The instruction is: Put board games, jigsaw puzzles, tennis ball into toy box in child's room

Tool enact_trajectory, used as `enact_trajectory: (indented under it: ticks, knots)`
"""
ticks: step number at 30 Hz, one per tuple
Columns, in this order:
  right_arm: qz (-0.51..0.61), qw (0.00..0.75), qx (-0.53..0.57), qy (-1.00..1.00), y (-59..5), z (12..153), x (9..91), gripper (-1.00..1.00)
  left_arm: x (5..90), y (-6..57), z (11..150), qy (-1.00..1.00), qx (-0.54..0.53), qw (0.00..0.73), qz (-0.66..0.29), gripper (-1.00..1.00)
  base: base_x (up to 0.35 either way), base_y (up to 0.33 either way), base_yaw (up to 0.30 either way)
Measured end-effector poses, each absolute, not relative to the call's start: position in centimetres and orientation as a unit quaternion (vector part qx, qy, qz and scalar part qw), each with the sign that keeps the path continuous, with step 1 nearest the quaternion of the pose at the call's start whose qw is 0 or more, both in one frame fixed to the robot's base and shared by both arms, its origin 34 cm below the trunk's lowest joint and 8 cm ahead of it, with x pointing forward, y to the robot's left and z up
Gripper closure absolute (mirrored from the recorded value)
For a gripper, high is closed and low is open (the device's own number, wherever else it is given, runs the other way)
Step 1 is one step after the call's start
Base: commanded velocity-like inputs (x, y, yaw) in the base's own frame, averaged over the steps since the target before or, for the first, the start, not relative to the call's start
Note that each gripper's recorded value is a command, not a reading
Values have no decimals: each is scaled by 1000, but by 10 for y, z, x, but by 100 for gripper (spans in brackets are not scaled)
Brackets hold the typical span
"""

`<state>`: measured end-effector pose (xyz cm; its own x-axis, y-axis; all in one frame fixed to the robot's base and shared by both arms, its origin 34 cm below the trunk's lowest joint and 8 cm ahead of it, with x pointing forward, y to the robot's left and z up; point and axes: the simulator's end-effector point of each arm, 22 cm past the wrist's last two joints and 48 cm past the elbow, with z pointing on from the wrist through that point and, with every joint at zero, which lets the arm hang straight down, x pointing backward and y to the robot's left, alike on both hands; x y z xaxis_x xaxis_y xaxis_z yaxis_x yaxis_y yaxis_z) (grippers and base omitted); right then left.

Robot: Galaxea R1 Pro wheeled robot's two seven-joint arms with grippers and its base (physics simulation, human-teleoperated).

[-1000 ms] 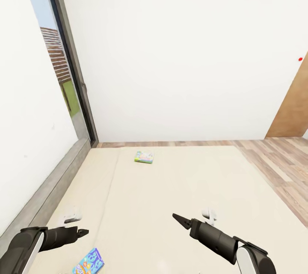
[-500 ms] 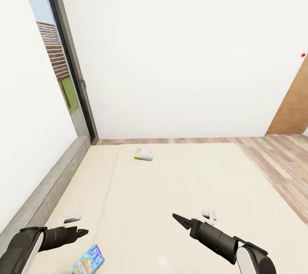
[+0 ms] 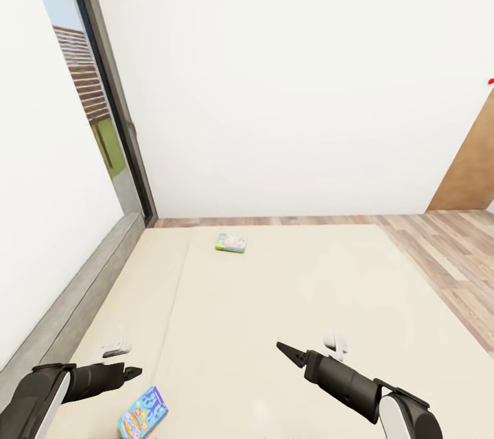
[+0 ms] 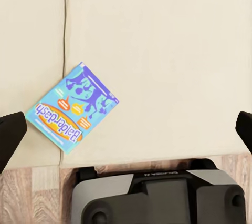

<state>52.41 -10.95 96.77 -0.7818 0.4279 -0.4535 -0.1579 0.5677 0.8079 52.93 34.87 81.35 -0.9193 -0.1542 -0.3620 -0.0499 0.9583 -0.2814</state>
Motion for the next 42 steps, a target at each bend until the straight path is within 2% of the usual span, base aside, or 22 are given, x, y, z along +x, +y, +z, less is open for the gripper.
enact_trajectory:
  ticks: [42]
  knots:
    - [454, 292, 98, 836, -110, 939, 521, -100, 515, 348, 785, 976, -58, 161, -133, -100, 0, 0, 0]
